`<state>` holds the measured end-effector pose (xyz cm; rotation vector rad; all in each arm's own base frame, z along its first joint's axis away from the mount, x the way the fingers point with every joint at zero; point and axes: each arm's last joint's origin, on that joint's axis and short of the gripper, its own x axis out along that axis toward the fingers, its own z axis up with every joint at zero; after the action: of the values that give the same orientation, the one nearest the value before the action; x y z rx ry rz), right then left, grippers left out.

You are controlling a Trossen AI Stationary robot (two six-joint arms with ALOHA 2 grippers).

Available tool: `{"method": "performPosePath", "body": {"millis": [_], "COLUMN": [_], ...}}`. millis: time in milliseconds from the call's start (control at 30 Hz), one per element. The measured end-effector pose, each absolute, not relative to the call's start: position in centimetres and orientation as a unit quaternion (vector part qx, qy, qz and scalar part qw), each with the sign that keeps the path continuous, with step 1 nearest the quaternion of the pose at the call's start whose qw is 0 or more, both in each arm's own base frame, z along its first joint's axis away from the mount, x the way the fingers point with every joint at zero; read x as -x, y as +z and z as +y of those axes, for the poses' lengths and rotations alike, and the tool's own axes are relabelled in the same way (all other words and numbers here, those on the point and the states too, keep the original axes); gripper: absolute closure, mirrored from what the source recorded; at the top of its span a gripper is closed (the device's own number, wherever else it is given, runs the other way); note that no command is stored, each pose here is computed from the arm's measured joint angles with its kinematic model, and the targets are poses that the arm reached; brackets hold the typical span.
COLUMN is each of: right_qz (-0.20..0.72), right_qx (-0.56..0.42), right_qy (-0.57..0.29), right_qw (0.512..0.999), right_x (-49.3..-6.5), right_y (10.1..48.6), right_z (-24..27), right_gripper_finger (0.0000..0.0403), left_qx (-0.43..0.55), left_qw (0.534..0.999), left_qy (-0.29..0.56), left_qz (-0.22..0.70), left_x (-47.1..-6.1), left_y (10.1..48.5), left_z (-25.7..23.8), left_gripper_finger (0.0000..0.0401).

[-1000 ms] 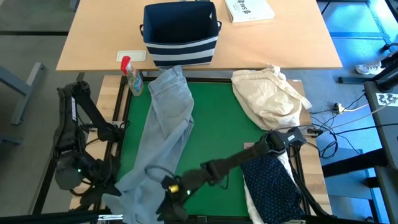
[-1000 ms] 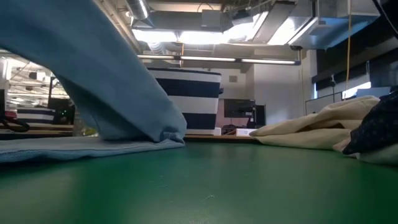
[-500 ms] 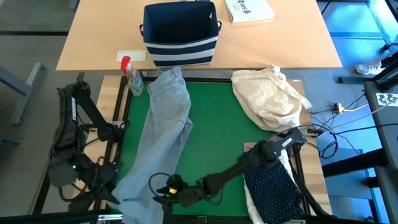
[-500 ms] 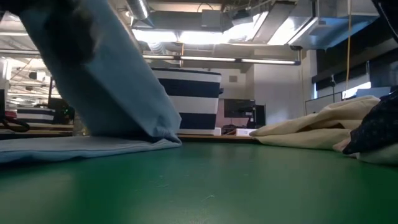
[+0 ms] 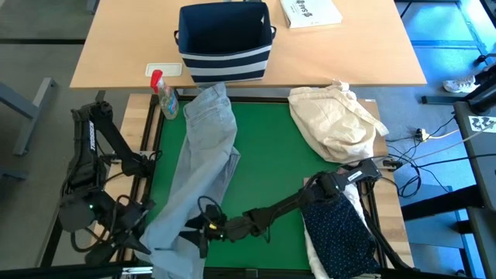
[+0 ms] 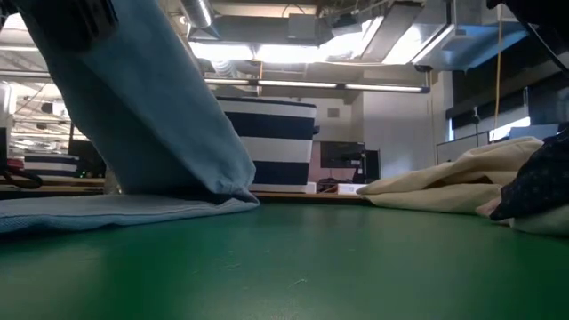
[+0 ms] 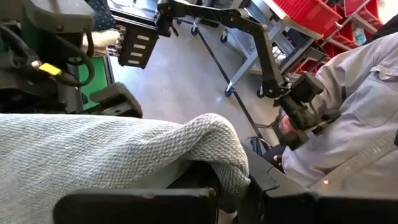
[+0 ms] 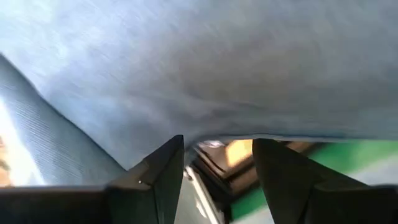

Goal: Fold laundry
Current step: Fold the blue jeans

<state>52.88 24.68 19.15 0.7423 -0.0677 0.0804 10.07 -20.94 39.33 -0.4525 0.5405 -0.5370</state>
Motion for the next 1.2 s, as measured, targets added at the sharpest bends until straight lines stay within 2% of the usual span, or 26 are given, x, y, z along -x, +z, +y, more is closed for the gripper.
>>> {"method": "performPosePath", "body": {"millis": [133, 300, 433, 600, 733, 867, 1033, 1200], "right_qz": [-0.068, -0.117, -0.120, -0.102, -0.062, -0.036, -0.012, 0.002], "right_qx": [-0.351, -0.364, -0.385, -0.403, -0.415, -0.434, -0.448, -0.454], "right_qy": [0.116, 0.240, 0.293, 0.311, 0.288, 0.284, 0.319, 0.341], "right_qw": [0.927, 0.892, 0.867, 0.855, 0.861, 0.854, 0.835, 0.823], "right_x": [-52.9, -52.0, -50.9, -49.9, -50.0, -50.4, -50.6, -50.4], "right_y": [20.2, 21.9, 22.3, 22.3, 21.5, 21.1, 21.1, 21.2], "right_z": [24.6, 25.5, 27.1, 29.0, 29.5, 29.0, 28.7, 29.0], "right_gripper_finger": [0.0212, 0.0212, 0.0212, 0.0212, 0.0212, 0.0212, 0.0212, 0.0212], "left_qx": [0.220, 0.233, 0.247, 0.257, 0.273, 0.326, 0.354, 0.371], "left_qw": [0.906, 0.902, 0.900, 0.897, 0.893, 0.866, 0.838, 0.833], "left_qy": [-0.254, -0.252, -0.245, -0.239, -0.229, -0.224, -0.241, -0.261], "left_qz": [0.258, 0.261, 0.263, 0.268, 0.276, 0.306, 0.339, 0.316], "left_x": [-10.1, -10.1, -10.1, -10.1, -10.1, -10.1, -10.4, -10.2], "left_y": [39.3, 39.4, 39.4, 39.3, 39.2, 38.7, 36.9, 36.1], "left_z": [-20.9, -20.9, -20.9, -20.8, -20.8, -21.2, -23.7, -26.8], "left_gripper_finger": [0.0383, 0.0383, 0.0383, 0.0383, 0.0383, 0.0383, 0.0383, 0.0383]}}
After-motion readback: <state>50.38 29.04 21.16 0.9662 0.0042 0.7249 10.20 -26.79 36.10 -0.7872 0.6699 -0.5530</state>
